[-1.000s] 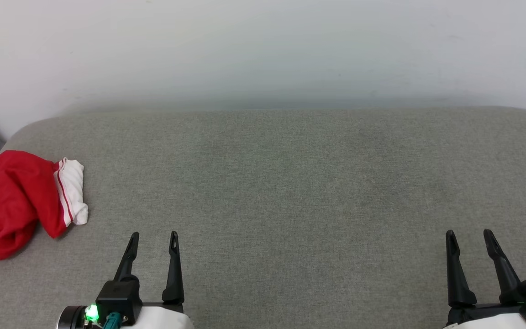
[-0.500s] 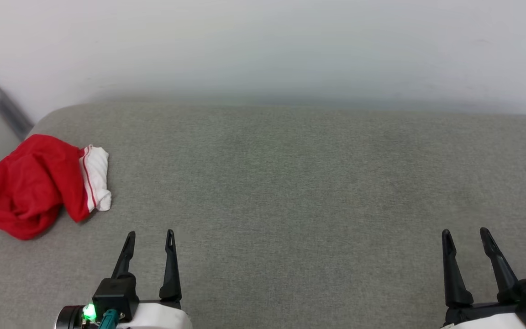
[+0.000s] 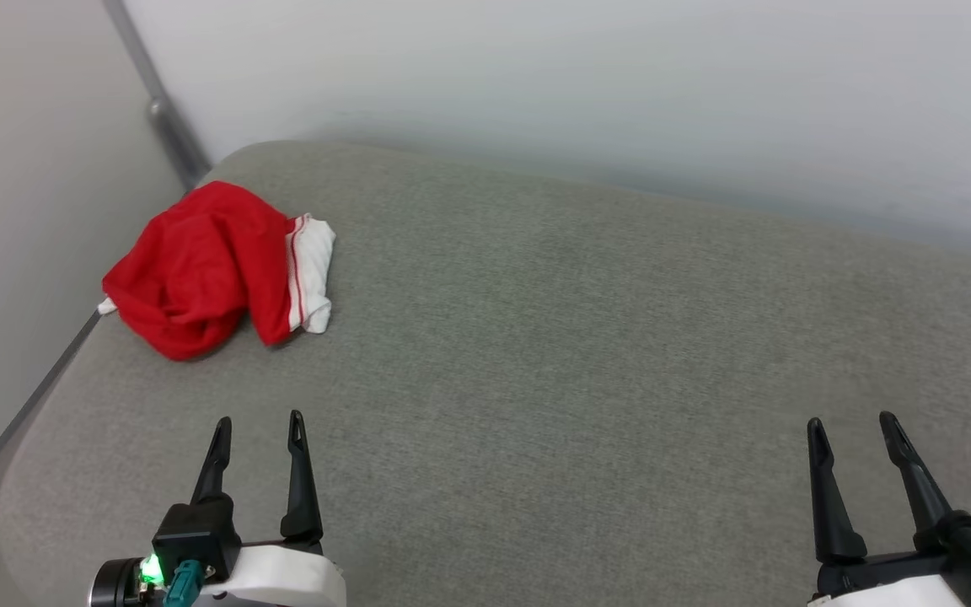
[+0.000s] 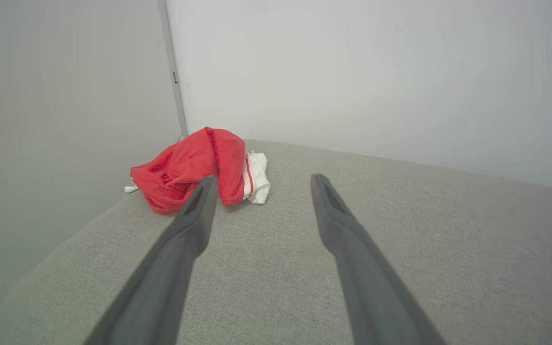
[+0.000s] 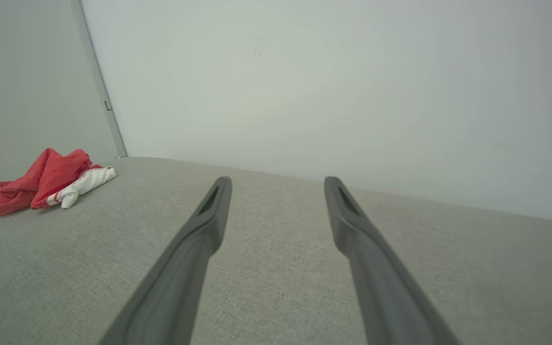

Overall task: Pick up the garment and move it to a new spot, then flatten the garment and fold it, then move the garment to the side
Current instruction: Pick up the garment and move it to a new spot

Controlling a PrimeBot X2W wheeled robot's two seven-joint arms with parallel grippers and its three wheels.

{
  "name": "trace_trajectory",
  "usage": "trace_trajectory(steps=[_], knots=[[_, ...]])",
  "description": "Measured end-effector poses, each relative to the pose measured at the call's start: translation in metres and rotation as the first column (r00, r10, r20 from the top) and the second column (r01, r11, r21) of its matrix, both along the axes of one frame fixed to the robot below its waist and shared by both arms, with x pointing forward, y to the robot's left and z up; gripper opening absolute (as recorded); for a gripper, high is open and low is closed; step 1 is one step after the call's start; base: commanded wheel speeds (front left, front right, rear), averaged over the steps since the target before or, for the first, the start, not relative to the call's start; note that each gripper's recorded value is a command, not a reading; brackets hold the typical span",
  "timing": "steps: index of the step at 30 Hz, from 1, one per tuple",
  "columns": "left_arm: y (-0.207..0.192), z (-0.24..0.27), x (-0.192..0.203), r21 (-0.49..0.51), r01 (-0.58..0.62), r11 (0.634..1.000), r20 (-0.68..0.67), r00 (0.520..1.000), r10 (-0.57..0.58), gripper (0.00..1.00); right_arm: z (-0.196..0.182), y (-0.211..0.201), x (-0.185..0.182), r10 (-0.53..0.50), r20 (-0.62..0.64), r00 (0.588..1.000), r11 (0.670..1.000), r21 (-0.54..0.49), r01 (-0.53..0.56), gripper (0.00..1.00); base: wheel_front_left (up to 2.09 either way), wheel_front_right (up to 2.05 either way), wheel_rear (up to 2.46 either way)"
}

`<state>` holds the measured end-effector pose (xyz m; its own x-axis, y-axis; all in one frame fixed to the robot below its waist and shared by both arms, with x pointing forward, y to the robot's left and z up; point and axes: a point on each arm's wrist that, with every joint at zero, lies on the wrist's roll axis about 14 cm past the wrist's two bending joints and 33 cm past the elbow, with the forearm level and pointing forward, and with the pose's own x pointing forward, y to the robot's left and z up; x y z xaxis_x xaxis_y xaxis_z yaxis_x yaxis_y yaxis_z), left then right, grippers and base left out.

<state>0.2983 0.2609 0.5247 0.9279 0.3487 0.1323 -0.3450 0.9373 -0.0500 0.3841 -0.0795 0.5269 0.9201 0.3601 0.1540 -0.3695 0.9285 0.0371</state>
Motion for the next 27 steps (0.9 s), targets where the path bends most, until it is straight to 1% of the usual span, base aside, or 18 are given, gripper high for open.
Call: trace_trajectory(steps=[9,16,22,27], knots=[[0.039,0.000,-0.040,-0.012,-0.168,0.986,-0.002,0.986,0.168,1.00,-0.001,0.053,0.007,0.152,0.004,0.988,0.988,-0.010,-0.152,1.00,0.00,0.00,0.00],[0.060,-0.001,-0.067,-0.015,-0.260,0.965,-0.004,0.966,0.260,1.00,-0.002,0.081,0.006,0.233,0.006,0.972,0.972,-0.016,-0.233,1.00,0.00,0.00,0.00],[0.063,-0.004,-0.065,-0.019,-0.261,0.965,-0.016,0.965,0.261,1.00,-0.004,0.085,0.009,0.242,0.003,0.970,0.970,-0.018,-0.242,1.00,0.00,0.00,0.00],[0.077,0.019,-0.036,0.005,-0.227,0.974,0.043,0.973,0.226,1.00,-0.007,0.081,0.016,0.226,0.003,0.974,0.974,-0.026,-0.226,1.00,0.00,0.00,0.00]])
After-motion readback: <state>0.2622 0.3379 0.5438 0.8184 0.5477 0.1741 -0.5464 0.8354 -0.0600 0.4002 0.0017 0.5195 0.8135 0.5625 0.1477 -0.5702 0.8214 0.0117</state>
